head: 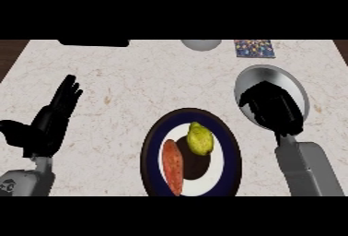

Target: Pick the pear from the plate and place it in the pan

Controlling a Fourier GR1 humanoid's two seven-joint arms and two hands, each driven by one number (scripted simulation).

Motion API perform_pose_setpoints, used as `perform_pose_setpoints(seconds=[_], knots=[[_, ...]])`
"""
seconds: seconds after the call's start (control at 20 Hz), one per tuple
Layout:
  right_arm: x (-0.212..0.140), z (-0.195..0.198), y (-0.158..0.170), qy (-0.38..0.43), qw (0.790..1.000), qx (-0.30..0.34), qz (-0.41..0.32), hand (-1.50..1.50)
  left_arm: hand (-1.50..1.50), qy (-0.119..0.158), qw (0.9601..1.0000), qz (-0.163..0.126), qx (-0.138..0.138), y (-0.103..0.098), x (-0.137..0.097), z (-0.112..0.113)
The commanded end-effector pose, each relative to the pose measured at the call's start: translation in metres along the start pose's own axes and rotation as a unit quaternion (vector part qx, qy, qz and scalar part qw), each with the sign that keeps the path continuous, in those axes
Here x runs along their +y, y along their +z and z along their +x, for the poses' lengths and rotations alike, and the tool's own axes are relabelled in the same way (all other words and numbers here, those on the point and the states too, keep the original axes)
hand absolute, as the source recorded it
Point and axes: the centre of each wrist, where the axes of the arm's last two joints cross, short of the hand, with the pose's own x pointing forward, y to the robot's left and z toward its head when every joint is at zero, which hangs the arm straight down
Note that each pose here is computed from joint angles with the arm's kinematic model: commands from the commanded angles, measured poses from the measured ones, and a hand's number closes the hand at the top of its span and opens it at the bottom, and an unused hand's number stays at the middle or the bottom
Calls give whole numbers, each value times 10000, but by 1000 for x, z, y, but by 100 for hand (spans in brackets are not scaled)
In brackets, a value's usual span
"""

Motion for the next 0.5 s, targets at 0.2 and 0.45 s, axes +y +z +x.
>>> perform_pose_setpoints(seconds=[0.2,0.45], knots=[[-92,-41,74,346,9987,287,253,-150,0,484,9977,218,411,-6,-12,3],[-105,-9,27,1162,9891,-46,899,-150,0,462,9983,245,265,-16,-20,19]])
